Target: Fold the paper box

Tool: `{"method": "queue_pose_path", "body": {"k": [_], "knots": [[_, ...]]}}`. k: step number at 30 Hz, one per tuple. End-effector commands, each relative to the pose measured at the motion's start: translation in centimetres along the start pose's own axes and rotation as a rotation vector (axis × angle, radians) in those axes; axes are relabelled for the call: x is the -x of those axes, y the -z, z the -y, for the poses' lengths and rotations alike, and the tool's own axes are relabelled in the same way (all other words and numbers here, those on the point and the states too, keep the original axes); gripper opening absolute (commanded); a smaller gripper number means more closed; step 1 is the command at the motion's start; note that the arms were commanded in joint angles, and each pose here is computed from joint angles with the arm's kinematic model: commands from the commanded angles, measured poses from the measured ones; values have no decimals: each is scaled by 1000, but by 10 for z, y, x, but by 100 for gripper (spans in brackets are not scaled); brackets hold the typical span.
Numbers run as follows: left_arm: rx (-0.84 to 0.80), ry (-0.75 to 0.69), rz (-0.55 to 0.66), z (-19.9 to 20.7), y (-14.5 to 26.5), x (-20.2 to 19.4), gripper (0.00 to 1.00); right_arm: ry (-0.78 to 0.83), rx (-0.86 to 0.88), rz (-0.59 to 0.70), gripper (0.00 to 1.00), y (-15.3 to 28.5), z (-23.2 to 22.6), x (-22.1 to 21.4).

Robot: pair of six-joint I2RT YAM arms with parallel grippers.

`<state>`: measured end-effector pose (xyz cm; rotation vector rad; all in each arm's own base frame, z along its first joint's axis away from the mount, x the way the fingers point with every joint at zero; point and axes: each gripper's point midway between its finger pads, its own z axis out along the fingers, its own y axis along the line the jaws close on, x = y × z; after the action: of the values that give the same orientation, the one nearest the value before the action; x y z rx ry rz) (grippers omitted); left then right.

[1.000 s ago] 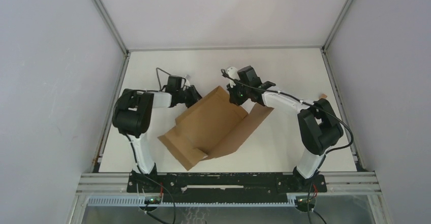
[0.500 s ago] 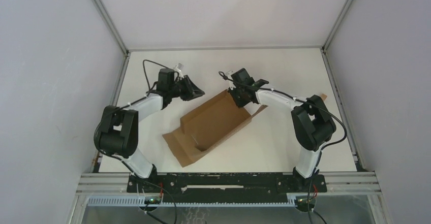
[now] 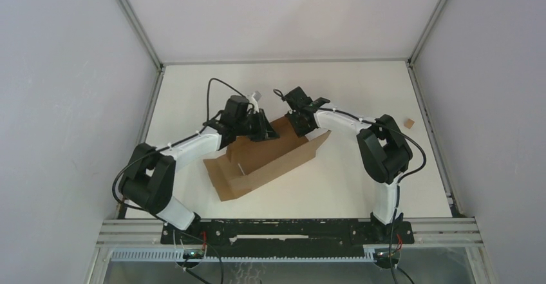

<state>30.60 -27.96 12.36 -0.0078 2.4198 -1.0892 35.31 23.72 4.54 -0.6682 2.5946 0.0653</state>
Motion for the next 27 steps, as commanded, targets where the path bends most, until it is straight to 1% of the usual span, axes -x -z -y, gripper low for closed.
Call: {"method": "queue_pose_path", "body": {"k": [1,6,10,11,20,21,23,24,27], "knots": [[102,-9,-22,-20,-17,-23,15,-23,-18,-3,4,3,-5,1],[152,-13,-63,-30,-33,-45,11,-4,9,-34,9,-2,-14,-7],[168,-5,-86,-38,-42,-54,10,5,24,-50,16,-2,-18,-11],[170,-5,-87,-39,-43,-55,10,9,27,-56,19,-2,-18,-13],[169,1,-79,-39,-45,-57,9,12,35,-104,26,-12,-23,-26],[167,2,-78,-39,-44,-57,9,12,34,-109,23,-14,-24,-27],[163,2,-76,-38,-44,-56,9,10,29,-115,13,-16,-23,-29],[162,2,-75,-37,-44,-56,9,7,19,-115,11,-16,-21,-28],[161,1,-81,-38,-44,-57,9,4,-26,-107,9,-14,-11,-27]]}}
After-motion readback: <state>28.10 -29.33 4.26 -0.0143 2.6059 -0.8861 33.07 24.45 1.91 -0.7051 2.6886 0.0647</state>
